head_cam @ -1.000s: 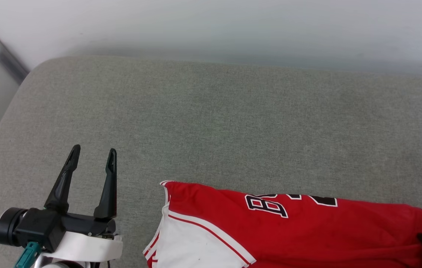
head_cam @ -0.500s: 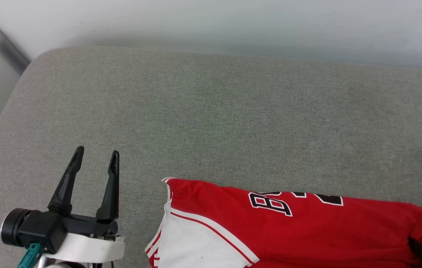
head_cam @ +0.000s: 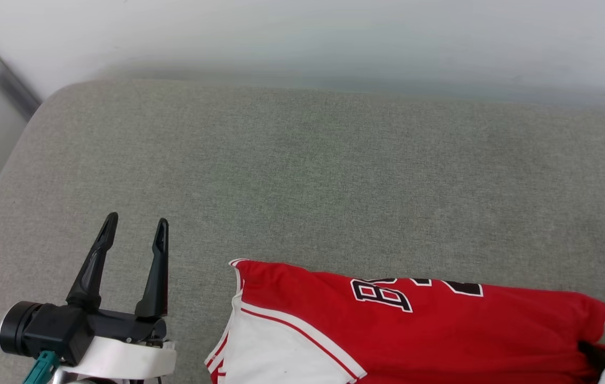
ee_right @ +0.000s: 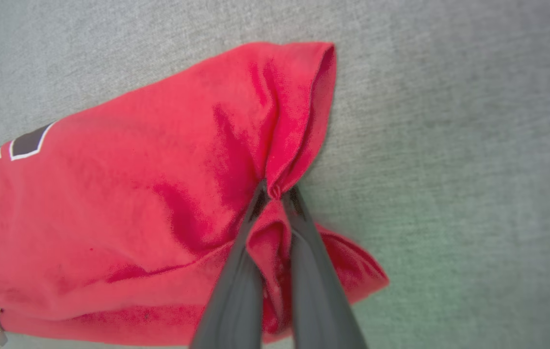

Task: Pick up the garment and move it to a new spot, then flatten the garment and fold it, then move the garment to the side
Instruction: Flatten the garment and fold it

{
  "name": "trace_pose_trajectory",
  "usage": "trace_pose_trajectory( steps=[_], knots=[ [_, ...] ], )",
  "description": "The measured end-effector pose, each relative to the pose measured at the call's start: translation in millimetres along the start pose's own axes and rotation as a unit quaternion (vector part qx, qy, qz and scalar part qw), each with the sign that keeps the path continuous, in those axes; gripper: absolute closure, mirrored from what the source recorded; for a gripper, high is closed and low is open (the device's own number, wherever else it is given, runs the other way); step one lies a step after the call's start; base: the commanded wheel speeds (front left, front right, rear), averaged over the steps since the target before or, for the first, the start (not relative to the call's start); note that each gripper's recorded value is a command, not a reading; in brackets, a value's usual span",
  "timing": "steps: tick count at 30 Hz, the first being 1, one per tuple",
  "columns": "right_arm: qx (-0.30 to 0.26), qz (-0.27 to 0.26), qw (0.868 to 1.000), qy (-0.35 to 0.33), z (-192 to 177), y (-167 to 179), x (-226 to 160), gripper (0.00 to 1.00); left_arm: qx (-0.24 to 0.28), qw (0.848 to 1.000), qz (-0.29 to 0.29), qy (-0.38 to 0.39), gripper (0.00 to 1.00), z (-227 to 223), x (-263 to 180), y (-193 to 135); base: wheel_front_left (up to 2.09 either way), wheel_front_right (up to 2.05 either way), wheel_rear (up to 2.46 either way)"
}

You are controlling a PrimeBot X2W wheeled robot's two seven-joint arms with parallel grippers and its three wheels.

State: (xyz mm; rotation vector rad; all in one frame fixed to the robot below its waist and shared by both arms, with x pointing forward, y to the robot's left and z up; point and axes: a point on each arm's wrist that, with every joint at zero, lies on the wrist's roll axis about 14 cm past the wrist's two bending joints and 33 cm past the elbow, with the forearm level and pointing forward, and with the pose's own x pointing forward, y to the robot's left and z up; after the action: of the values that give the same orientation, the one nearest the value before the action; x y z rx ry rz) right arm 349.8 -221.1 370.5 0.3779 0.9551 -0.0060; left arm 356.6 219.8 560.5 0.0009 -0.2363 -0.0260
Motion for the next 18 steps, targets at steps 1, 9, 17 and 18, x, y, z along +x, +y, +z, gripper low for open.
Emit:
trace_pose_trajectory(
  steps=[1, 9, 17, 18],
  knots=[
    [0.004, -0.003, 1.0, -0.005, 2.0, -3.1, -2.1, 1.0, -0.001, 1.0, -0.001, -0.001, 0.0, 0.9, 0.1, -0.5, 0.0, 0.0, 0.0],
    [0.03, -0.081, 0.995, -0.058, 26.2, -65.7, -29.5, 1.0, -0.005, 1.0, -0.012, 0.005, 0.0, -3.5, -0.8, -7.8, 0.0, 0.0, 0.0],
    [0.036, -0.071, 0.993, -0.084, 35.2, -63.3, -43.6, 1.0, -0.01, 1.0, -0.021, 0.003, 0.0, -2.9, -0.9, -13.9, 0.0, 0.0, 0.0],
    [0.025, -0.066, 0.994, -0.085, 36.0, -57.7, -45.2, 1.0, -0.011, 1.0, -0.022, 0.004, 0.0, -3.3, -1.4, -15.0, 0.0, 0.0, 0.0]
  ],
)
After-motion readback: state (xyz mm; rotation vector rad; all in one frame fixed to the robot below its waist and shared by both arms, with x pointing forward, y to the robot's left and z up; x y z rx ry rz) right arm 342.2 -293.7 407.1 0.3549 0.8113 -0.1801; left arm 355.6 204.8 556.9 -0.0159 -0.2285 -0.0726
